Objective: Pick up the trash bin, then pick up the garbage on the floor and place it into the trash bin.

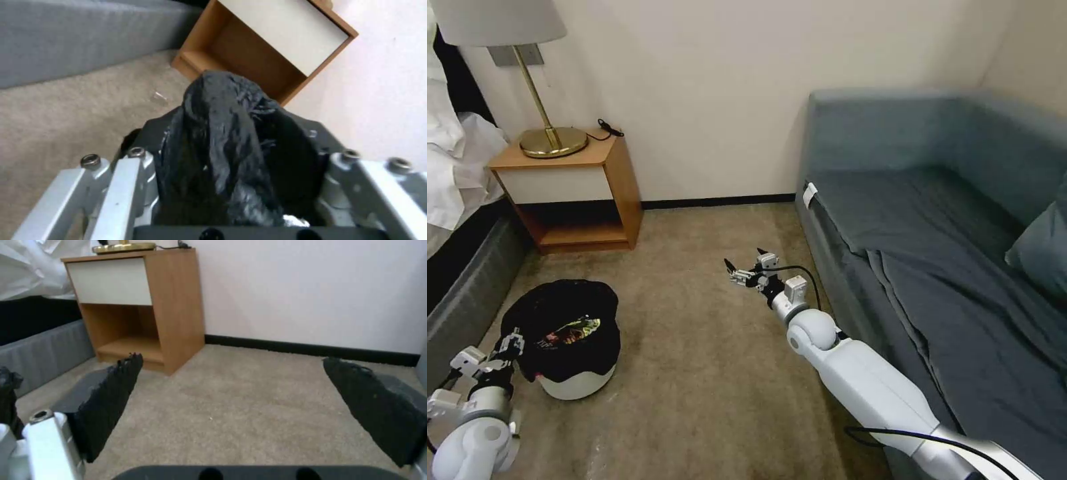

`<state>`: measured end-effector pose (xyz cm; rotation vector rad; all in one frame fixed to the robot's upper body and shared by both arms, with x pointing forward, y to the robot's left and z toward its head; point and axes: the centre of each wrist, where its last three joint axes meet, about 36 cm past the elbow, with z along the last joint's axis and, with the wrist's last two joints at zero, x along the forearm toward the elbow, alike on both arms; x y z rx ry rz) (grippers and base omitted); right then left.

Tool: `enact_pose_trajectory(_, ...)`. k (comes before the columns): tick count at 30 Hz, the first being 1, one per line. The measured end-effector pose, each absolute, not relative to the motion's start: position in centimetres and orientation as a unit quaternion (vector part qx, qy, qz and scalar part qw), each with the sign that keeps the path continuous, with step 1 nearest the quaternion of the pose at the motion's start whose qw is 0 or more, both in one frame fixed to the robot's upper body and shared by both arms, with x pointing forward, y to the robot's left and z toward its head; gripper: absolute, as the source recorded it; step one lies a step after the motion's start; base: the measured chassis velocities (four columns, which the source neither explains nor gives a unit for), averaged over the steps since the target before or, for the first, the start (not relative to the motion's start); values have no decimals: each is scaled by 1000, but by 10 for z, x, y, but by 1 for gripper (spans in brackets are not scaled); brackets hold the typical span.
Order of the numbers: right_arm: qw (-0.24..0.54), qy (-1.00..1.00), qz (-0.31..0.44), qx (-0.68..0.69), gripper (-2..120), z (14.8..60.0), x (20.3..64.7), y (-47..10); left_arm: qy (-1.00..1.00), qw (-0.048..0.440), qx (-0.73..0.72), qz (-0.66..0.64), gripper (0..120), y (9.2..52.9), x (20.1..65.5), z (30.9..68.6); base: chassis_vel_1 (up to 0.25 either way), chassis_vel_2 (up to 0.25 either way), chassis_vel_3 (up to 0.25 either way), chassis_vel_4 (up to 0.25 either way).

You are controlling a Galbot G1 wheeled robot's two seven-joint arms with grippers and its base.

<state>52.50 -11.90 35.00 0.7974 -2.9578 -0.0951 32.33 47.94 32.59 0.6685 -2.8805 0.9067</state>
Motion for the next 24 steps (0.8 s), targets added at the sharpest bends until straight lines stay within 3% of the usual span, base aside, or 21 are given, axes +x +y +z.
enact_pose_trajectory(13, 22, -969, -42, 244, 100, 364, 525, -110, -949, 40, 252, 185, 105, 496, 283, 334, 0, 0, 0, 0)
enact_pose_trajectory(20, 20, -968, -59, 242, 100, 374, 522, -106, -957, 23, 261, 127, 112, 506, 270, 352, 0, 0, 0, 0)
enact_pose_trajectory(24, 32, -965, -91, 244, 100, 389, 517, -104, -967, -9, 249, 54, 115, 512, 268, 380, 0, 0, 0, 0)
